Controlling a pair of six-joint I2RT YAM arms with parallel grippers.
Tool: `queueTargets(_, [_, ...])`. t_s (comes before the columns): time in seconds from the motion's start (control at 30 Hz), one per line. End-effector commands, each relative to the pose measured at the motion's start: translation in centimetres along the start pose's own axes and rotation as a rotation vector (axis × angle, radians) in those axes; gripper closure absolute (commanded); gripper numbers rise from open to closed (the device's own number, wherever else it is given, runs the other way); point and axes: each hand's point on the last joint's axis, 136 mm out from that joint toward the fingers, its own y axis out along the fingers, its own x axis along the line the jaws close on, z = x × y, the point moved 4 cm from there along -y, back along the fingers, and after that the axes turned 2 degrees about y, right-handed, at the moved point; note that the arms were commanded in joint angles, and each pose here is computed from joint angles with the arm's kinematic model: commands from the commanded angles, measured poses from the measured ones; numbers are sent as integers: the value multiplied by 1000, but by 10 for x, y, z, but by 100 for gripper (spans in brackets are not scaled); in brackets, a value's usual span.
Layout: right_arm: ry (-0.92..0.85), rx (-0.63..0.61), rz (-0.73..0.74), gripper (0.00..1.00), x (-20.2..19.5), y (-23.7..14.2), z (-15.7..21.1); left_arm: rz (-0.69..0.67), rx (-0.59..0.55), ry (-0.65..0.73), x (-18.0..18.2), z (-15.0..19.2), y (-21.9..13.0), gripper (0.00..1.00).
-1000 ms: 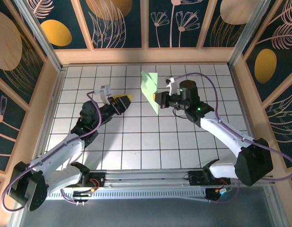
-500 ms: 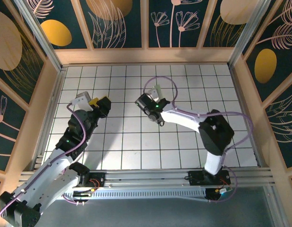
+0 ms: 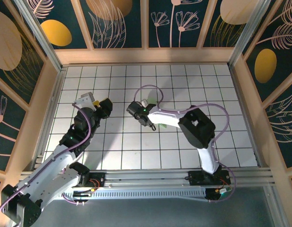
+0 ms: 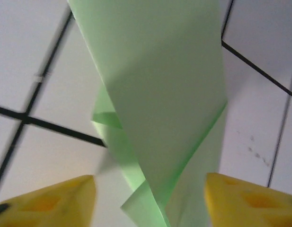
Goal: Fold a paper plane with a square sheet of paper (fold left side to right side)
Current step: Turn over the paper at the center of the table, then fold the wing for the fifth time at the center of the table.
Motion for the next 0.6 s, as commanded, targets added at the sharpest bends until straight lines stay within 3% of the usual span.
queueTargets(0.0, [167, -84, -236, 26, -13, -41, -27, 40, 0, -4, -10, -5, 2, 39])
queueTargets(0.2, [389, -173, -447, 12, -64, -68, -35, 114, 87, -67, -18, 21, 22, 38])
queueTargets(0.57, [772, -261, -659, 13, -150, -45, 1, 173, 411, -200, -35, 100, 85, 44])
